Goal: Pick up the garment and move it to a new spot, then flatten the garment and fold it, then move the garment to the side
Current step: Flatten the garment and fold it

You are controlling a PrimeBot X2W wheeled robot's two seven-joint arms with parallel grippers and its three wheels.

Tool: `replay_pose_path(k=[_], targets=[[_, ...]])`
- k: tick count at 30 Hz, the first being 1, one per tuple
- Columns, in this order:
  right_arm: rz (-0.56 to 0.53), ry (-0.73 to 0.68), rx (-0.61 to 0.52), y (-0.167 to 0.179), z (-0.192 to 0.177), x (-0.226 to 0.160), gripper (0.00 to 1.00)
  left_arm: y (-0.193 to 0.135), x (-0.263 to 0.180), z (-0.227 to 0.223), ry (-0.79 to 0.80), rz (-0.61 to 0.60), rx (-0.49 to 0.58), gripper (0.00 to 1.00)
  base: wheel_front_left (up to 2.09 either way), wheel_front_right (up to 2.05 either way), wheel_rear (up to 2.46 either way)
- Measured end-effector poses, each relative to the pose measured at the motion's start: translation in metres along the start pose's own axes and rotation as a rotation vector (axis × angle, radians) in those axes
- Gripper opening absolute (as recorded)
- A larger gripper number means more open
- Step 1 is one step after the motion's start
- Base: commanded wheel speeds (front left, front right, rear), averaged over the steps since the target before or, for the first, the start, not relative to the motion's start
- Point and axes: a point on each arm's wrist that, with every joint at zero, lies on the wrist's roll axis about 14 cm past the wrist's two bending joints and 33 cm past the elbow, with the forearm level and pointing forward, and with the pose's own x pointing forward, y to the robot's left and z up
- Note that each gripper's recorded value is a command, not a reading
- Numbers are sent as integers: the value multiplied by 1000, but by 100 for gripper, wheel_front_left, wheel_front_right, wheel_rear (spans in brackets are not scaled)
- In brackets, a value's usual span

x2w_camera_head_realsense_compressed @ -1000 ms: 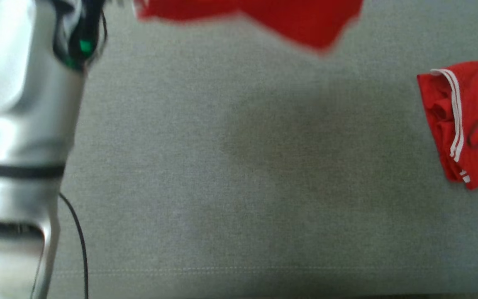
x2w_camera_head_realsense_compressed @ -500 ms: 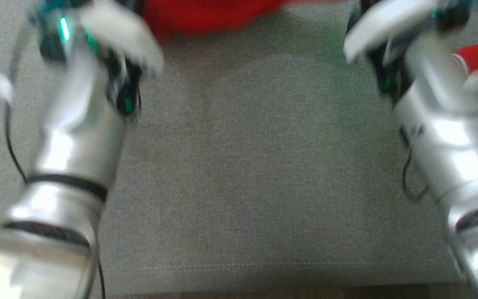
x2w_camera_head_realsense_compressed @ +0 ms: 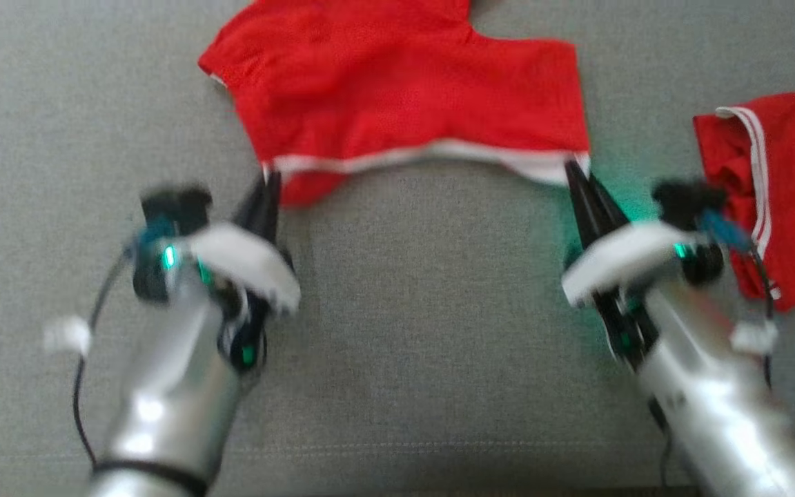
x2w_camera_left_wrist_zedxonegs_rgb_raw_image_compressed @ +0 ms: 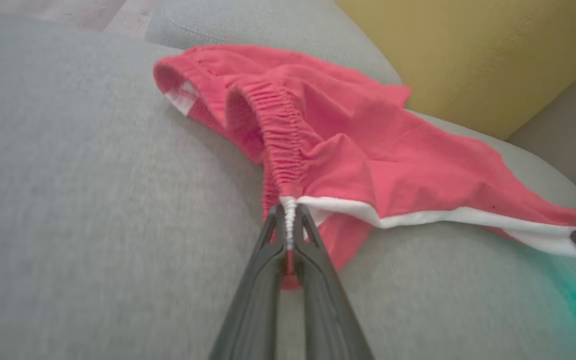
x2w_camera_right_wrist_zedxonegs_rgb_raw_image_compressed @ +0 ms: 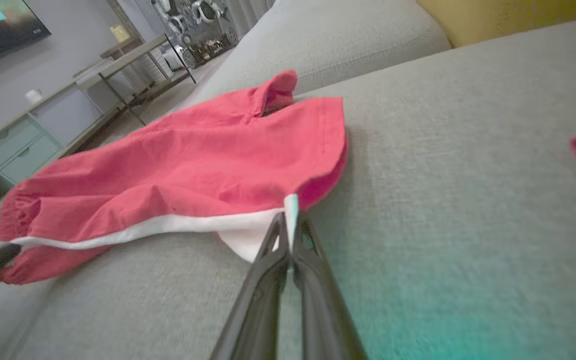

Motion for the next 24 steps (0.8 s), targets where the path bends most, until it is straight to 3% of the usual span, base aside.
replay_pose_path(k=[13, 24], targets=[[-131, -53, 115, -6, -38, -142, 0, -6, -107, -20, -75, 4, -12, 0, 0, 0, 0], [-159, 27, 100, 13, -34, -207, 0, -6, -177, -27, -41, 95, -44, 0, 0, 0, 0]])
